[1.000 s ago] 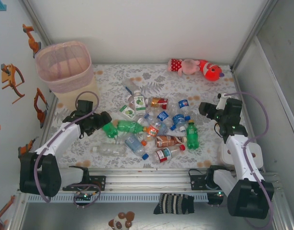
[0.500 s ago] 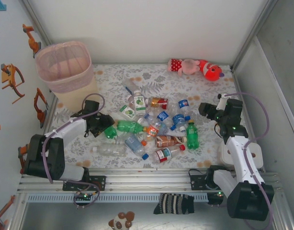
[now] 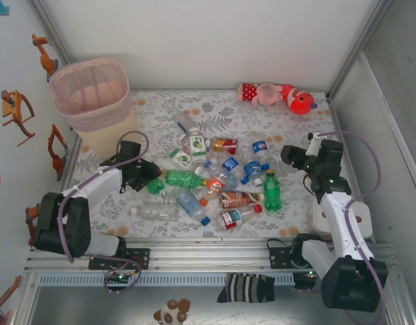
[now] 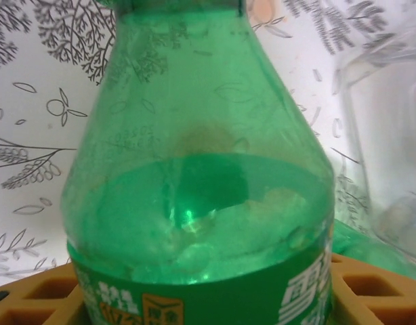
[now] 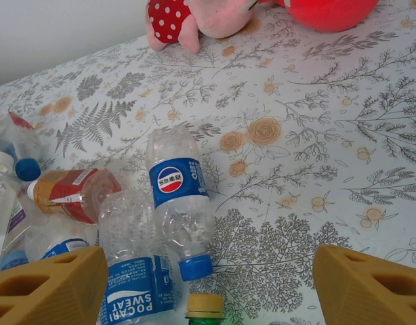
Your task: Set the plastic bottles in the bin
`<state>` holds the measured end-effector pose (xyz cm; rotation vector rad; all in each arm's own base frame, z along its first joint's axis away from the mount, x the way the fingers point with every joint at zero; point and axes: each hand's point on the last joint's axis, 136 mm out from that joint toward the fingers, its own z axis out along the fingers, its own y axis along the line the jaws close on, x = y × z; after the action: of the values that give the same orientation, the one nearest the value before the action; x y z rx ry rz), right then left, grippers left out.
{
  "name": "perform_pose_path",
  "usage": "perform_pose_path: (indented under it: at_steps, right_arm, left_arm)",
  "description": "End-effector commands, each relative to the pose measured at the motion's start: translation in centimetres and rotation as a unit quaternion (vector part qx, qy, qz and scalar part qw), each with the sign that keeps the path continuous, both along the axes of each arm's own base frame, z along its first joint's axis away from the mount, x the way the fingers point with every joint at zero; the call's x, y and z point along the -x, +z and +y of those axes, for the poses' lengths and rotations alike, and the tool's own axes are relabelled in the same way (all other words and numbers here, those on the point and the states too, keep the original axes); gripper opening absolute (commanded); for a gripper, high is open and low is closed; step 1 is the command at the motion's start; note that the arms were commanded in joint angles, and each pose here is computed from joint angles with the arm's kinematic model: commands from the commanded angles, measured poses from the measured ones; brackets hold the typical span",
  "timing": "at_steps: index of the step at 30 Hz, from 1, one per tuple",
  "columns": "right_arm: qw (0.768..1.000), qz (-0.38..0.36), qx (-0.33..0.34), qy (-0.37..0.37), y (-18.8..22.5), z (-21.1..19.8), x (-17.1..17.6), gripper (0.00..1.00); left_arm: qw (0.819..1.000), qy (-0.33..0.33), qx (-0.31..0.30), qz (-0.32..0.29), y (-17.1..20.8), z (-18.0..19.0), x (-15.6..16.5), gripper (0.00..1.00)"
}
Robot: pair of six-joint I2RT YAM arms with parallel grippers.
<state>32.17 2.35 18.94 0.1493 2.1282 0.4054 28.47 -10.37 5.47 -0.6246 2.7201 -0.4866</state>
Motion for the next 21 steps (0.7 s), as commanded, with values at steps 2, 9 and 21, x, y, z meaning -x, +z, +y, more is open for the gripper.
perform_pose_path:
  at_steps: [2, 9, 21]
  right_arm:
    - [1.0, -0.016, -0.006, 0.003, 1.7, 0.1, -0.4, 0.78]
    - [1.0, -0.015, -0.003, 0.001, 1.7, 0.0, -0.5, 0.78]
    - [1.0, -0.011, -0.004, 0.002, 1.9, 0.0, -0.5, 0.78]
  left_arm:
    - [0.998, -0.022, -0.014, -0.053, 4.8, 0.2, -0.7, 0.58]
    - [0.987, -0.061, -0.029, -0.146, 12.8, 0.3, -1.3, 0.55]
    - [0.936, -0.124, -0.092, -0.315, 29.1, 1.2, -3.9, 0.56]
